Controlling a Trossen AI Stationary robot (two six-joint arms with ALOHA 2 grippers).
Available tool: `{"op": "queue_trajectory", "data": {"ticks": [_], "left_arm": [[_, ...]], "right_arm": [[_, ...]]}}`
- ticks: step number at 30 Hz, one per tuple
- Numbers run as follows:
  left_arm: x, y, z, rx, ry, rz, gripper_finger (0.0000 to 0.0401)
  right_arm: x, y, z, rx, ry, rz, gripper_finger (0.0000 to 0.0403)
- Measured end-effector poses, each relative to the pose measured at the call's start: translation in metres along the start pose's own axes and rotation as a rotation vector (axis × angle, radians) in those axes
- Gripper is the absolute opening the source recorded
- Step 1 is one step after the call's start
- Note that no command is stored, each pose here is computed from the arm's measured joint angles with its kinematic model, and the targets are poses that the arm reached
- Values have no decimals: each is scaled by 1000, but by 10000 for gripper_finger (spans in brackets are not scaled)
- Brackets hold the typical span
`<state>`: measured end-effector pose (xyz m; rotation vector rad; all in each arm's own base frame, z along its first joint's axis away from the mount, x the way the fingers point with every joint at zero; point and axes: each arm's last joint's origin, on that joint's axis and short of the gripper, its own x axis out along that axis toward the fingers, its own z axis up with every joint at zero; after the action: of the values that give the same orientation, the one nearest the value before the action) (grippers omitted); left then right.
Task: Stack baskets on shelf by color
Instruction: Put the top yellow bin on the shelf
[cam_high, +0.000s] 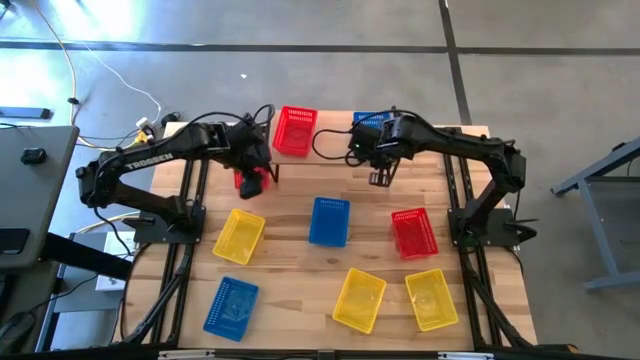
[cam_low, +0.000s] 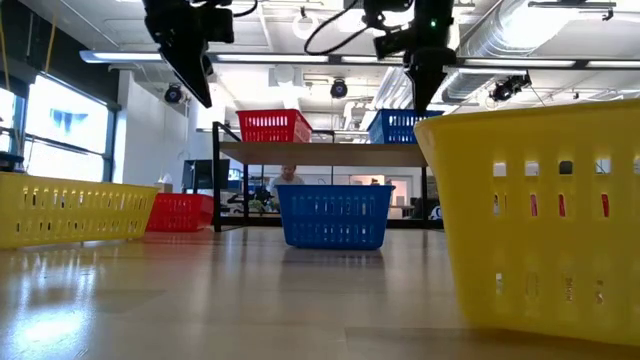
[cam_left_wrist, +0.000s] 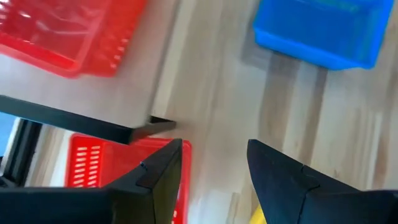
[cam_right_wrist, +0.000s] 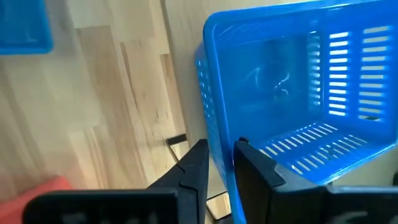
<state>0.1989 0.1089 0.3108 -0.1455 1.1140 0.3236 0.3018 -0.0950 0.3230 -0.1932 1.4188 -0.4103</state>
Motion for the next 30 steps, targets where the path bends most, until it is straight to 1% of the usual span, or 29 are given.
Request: {"op": "queue_trajectory", "data": {"ticks": [7,11,13,17,22,26,30], "left_arm": [[-11,-16,-10,39,34,-32,172],[-22,-24,-18,26,44,-47,172],[-27,-28,-23,-1,50,-55,172],[-35,-35,-31,-139,79,-65,172],[-40,-44,-42,-324,147,-66,172],[-35,-52,-52,-451,188,-63,172],[-30,-61,-59,-534,222,-59,172]], "right_arm": [[-21,5,3,81,-41,5,62],[-34,10,6,124,-75,5,62],[-41,12,7,148,-101,8,62],[-53,17,10,191,-145,17,62],[-65,25,12,191,-194,65,62],[-71,30,15,145,-235,108,62],[-73,35,17,72,-265,117,62]]}}
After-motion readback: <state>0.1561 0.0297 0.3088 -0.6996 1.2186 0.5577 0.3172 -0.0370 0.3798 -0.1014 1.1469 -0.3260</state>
